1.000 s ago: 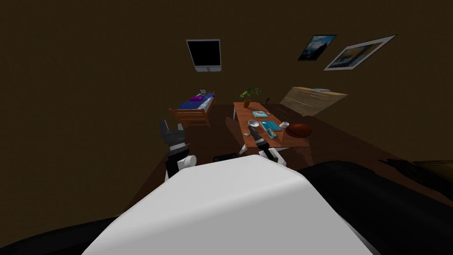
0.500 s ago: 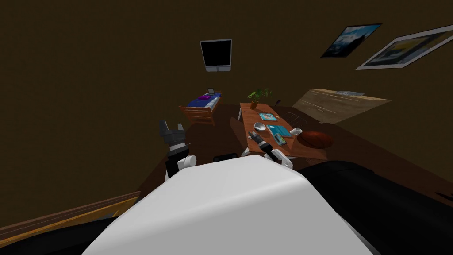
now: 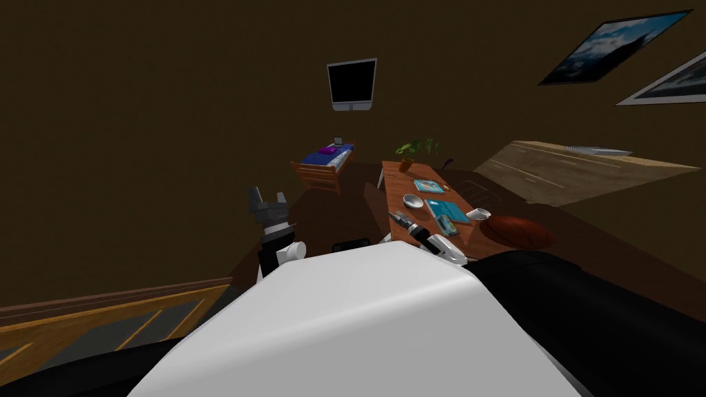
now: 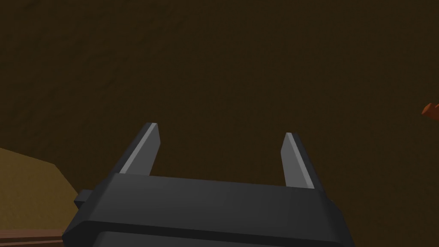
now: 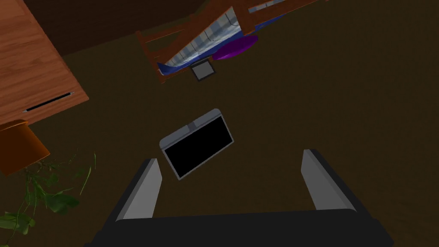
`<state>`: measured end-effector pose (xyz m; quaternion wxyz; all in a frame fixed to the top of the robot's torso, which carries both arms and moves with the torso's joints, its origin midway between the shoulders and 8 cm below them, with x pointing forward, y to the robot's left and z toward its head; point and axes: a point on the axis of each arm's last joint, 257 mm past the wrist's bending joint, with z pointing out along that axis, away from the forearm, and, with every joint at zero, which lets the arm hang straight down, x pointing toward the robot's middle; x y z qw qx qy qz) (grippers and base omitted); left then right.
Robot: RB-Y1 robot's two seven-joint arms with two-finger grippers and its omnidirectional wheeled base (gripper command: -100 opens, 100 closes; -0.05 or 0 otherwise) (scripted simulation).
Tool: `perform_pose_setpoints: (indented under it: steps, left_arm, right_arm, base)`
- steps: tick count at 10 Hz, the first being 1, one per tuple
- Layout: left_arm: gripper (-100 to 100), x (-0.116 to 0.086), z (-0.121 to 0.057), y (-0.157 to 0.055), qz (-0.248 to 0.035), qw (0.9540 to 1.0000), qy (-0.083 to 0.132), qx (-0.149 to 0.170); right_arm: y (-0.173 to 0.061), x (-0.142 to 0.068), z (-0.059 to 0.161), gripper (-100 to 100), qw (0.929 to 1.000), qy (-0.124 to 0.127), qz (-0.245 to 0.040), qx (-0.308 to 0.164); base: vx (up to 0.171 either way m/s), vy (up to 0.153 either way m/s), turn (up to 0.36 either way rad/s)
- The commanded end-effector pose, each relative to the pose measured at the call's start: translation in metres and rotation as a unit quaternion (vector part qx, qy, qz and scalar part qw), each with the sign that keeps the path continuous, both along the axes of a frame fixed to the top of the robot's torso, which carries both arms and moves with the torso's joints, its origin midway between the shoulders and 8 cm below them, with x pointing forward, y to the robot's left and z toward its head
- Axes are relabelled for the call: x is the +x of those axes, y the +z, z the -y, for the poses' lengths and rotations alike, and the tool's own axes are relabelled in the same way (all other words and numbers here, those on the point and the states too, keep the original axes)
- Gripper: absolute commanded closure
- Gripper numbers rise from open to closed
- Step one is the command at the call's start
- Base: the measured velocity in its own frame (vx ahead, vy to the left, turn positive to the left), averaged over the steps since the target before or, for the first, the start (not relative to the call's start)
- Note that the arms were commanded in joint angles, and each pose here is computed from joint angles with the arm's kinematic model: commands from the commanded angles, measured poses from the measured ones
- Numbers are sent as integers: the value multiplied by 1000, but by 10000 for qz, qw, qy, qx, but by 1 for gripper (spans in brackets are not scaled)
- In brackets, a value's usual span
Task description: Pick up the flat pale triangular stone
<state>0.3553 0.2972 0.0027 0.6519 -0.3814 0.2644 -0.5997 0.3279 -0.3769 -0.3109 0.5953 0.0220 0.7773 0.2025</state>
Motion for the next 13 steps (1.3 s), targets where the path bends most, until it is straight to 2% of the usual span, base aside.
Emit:
perform_pose_setpoints:
  steps: [1,2,3,4,5,6,8,9,10,11,12,13]
  left_arm:
    - [0,0,0,0,0,10000,0,0]
    - [0,0,0,0,-1,10000,1,0]
    - [0,0,0,0,0,10000,0,0]
    - [0,0,0,0,-1,10000,1,0]
    - [0,0,0,0,0,10000,0,0]
    - [0,0,0,0,-1,10000,1,0]
    - [0,0,0,0,-1,10000,1,0]
    - [0,0,0,0,-1,10000,1,0]
    - [0,0,0,0,0,10000,0,0]
    - [0,0,0,0,-1,10000,1,0]
    - [0,0,0,0,0,10000,0,0]
    - [0,0,0,0,-1,10000,1,1]
  right_arm:
    - [-16,-5,12,-100,9995,21,-227,-220]
    - [-33,-17,22,-100,9972,172,-469,-555]
    - [-38,-20,25,-100,9967,154,-533,-590]
    - [-54,-34,35,-100,9923,312,-777,-907]
    - [-59,-37,39,-100,9915,298,-842,-945]
    - [-74,-51,48,-100,9851,476,-1081,-1252]
    - [-79,-55,52,-100,9840,452,-1152,-1280]
    - [-93,-71,62,-100,9752,657,-1392,-1592]
    - [-97,-75,66,-100,9745,613,-1459,-1593]
    - [-111,-93,79,-100,9638,783,-1732,-1870]
    - [-113,-95,81,-100,9630,779,-1762,-1885]
    - [-126,-115,95,-100,9508,937,-2036,-2138]
  base:
    - [-4,-10,147]
    - [-5,-5,238]
    - [-4,-9,126]
    - [-7,-3,307]
    - [-5,-12,129]
    - [-7,-3,232]
    - [-4,-7,62]
    - [-6,2,247]
    - [-5,-7,155]
    - [-8,-4,251]
    - [-5,-11,130]
    - [-5,-6,211]
